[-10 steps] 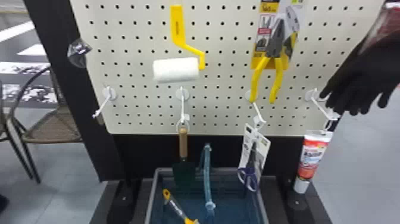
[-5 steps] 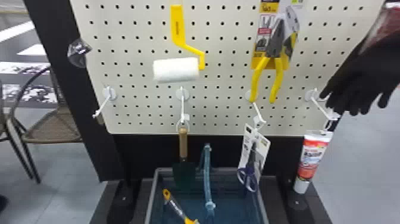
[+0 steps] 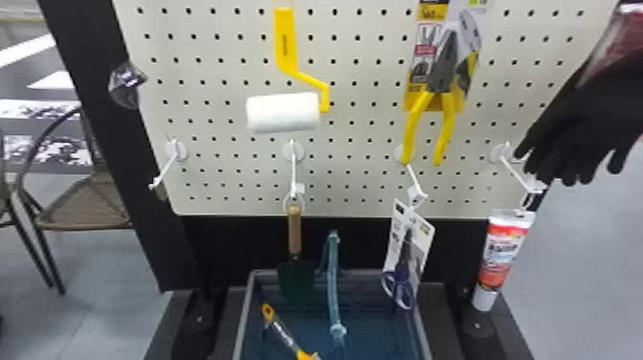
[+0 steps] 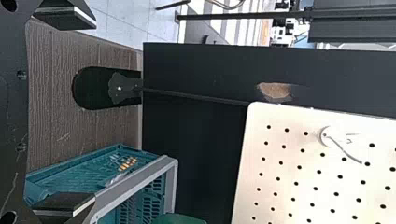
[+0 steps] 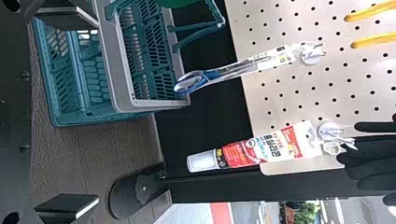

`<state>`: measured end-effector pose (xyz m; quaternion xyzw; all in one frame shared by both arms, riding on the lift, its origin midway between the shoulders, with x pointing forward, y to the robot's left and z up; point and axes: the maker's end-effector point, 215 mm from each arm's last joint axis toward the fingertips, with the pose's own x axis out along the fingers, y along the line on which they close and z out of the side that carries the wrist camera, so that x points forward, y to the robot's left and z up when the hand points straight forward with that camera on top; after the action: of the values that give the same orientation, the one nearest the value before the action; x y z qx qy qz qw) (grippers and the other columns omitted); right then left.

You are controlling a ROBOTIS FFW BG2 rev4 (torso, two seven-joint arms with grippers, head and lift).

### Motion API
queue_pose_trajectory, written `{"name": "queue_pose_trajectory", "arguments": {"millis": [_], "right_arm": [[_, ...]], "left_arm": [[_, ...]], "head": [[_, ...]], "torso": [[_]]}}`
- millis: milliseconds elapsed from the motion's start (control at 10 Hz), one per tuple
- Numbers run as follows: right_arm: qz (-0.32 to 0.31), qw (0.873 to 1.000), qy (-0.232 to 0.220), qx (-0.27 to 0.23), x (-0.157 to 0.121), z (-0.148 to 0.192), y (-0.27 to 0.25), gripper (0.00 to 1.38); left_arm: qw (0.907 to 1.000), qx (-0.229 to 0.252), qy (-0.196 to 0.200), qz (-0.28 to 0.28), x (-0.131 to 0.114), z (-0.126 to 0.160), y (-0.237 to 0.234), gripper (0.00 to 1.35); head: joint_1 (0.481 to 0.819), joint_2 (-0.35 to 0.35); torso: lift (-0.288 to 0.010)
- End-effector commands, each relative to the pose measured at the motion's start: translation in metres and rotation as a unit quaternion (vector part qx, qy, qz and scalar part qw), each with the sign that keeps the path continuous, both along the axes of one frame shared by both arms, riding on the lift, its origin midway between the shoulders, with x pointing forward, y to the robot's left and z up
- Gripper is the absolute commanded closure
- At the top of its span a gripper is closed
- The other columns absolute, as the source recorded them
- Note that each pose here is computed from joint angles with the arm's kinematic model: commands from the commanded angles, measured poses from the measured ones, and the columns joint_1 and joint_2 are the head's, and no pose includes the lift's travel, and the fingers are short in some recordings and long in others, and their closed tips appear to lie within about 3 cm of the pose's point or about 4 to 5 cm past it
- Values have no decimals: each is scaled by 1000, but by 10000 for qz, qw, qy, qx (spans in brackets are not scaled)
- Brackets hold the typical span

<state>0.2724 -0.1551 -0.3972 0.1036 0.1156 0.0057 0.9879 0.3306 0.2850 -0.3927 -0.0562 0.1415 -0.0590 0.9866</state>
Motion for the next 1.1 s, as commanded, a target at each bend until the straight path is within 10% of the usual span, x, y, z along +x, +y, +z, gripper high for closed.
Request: {"name": "queue_pose_trajectory", "arguments": {"millis": [0, 1000], "right_arm": [[0, 10000, 0, 0, 0, 0, 0, -2], [0, 10000, 0, 0, 0, 0, 0, -2]], "left_arm": [[10000, 0, 0, 0, 0, 0, 0, -2], [10000, 0, 0, 0, 0, 0, 0, -2]], "head": [[549, 0], [549, 0]], "torso": [[-100], [-100]]}}
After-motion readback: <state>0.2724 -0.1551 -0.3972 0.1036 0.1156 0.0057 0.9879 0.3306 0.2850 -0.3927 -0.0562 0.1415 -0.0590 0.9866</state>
